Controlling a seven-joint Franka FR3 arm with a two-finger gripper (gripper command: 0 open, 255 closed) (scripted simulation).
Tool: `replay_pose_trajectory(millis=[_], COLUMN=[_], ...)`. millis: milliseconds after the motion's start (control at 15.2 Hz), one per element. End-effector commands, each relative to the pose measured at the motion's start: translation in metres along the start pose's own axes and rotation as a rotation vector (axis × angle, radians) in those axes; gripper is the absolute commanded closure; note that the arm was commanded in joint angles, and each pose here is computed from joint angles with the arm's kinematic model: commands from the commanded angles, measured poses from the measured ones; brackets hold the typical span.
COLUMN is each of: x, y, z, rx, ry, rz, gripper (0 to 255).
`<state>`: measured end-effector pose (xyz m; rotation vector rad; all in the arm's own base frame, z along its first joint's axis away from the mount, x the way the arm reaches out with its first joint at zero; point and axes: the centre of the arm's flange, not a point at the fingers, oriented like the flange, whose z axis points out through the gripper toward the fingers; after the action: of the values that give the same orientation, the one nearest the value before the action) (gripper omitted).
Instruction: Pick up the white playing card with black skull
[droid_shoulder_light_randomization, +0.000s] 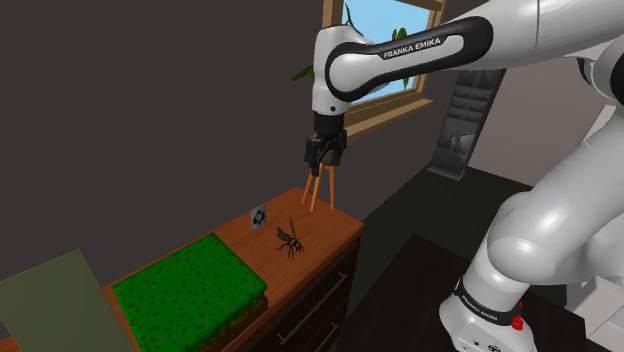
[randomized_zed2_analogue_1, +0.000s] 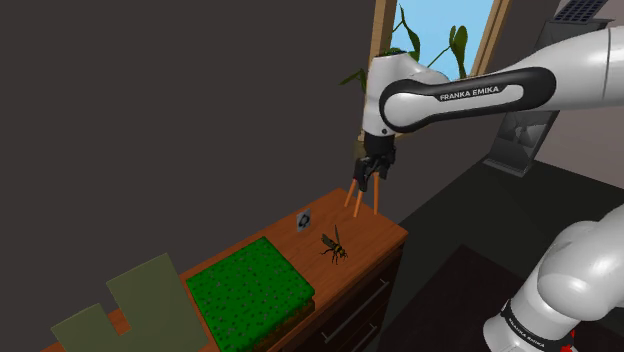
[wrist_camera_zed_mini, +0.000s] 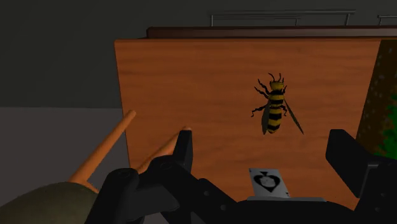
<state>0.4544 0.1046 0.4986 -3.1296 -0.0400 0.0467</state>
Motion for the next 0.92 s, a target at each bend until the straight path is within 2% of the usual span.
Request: replay_pose_trajectory(millis=[0,858], x=[0.024,0.154], y=[-0.009,-0.053], z=[0.018,0.128], rx=[0.000,-0.008], ry=[-0.005,-0.041], rz=[0.012,0.085], gripper=[0,0])
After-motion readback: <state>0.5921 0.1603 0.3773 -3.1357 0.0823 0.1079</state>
